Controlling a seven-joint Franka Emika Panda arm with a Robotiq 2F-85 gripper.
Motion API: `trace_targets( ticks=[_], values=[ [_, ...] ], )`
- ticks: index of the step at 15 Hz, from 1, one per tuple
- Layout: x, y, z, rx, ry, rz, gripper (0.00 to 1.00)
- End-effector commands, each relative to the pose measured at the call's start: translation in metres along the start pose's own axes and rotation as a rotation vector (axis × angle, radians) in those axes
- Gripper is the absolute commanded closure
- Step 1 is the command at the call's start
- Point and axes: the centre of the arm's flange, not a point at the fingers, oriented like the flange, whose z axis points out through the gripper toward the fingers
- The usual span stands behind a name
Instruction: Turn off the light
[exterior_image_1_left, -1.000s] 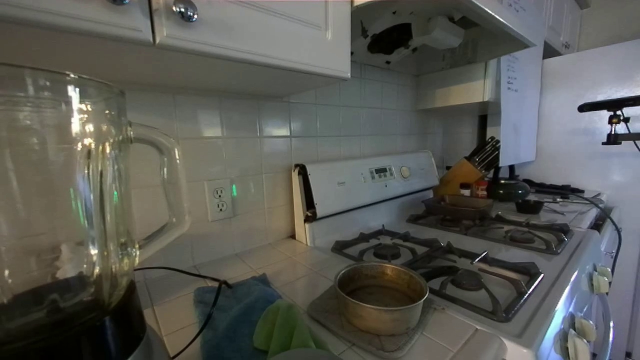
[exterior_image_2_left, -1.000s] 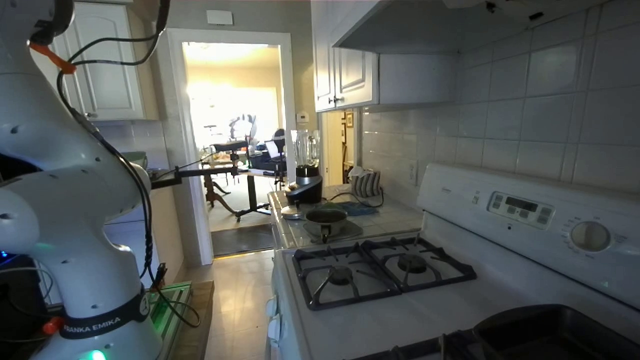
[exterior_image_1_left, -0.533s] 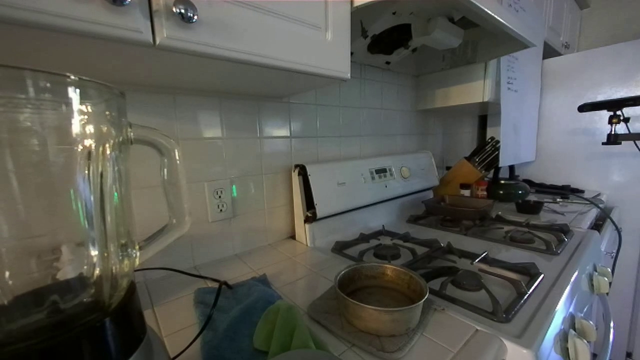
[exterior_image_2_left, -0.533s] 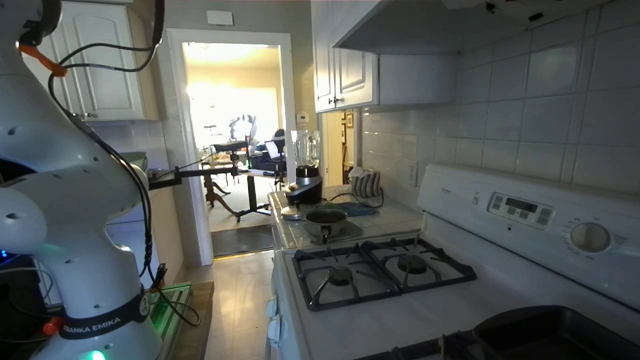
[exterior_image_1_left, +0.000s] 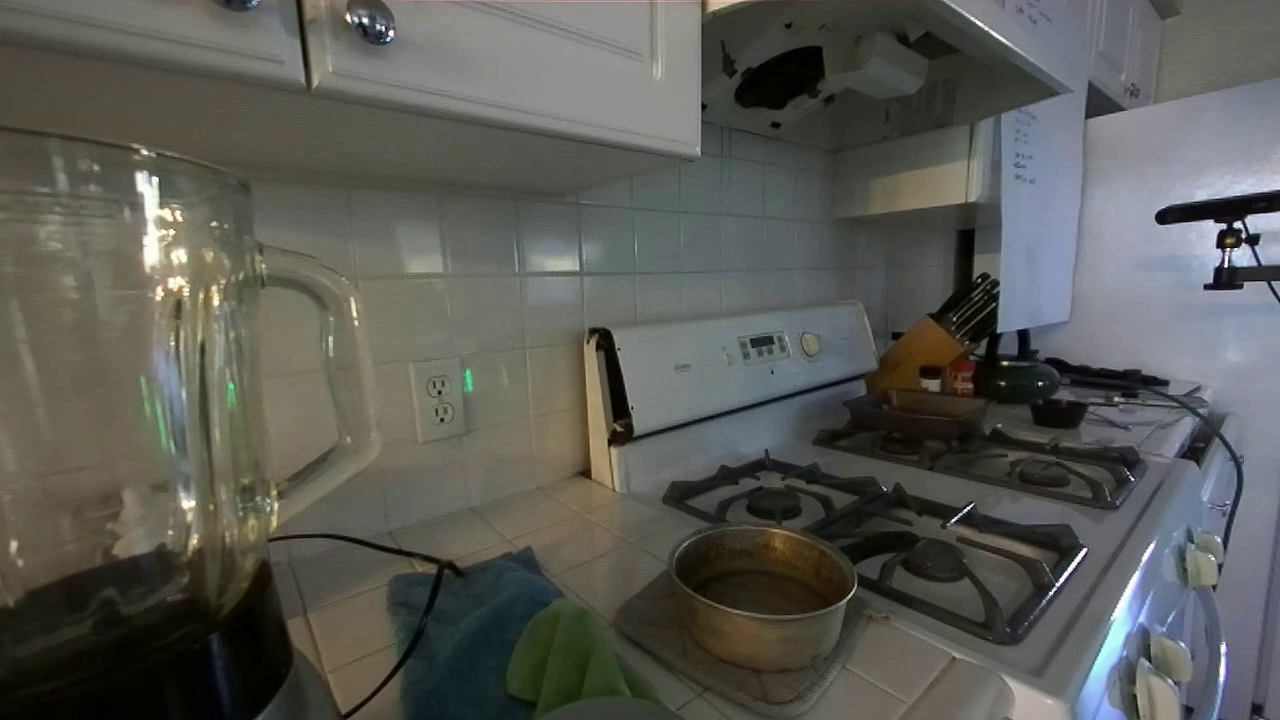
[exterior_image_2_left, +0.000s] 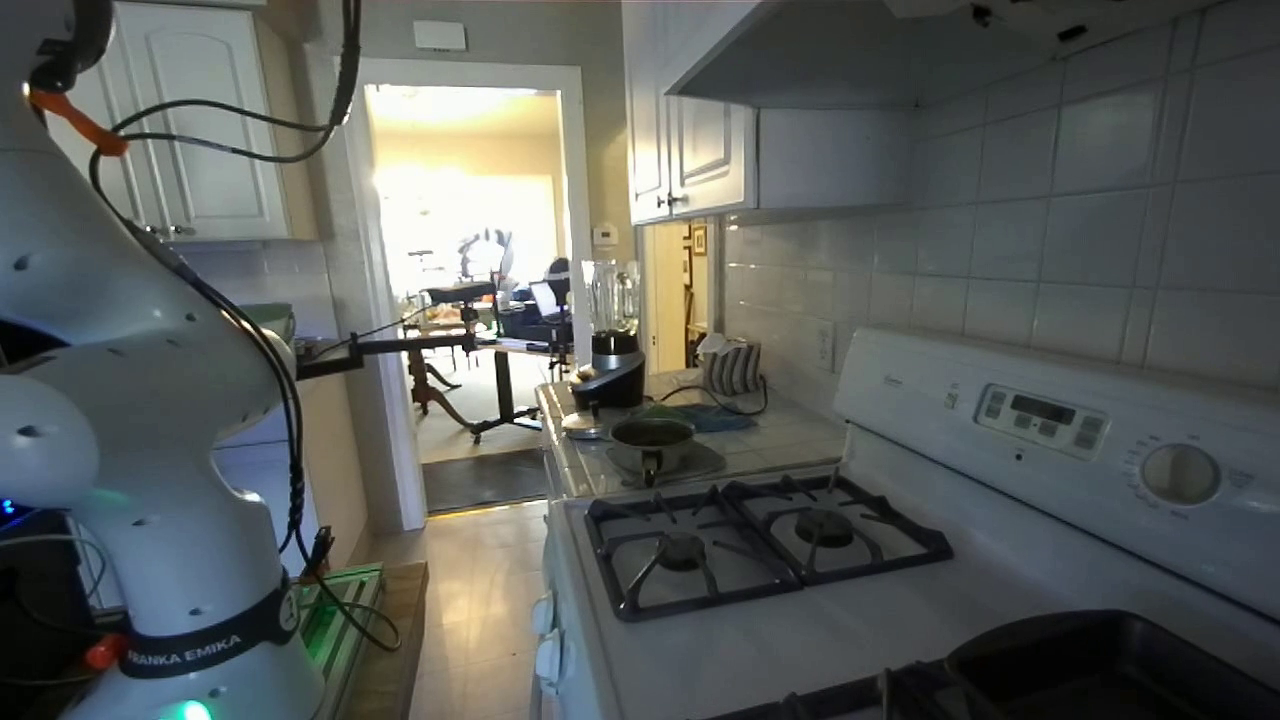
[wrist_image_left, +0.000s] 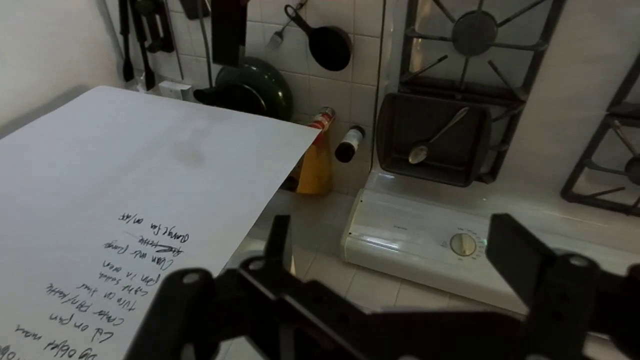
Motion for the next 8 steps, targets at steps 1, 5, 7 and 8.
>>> trace_targets(
  ticks=[1, 5, 7, 8],
  values=[
    [-0.009, -0.022, 0.011, 0.091, 0.005, 0.071, 0.0],
    [-0.006, -0.036, 0.035, 0.09, -0.001, 0.128, 0.0],
    [-0.006, -0.042, 0.046, 0.107, -0.025, 0.137, 0.0],
    [-0.007, -0.047, 0.052, 0.116, -0.035, 0.137, 0.0]
  ],
)
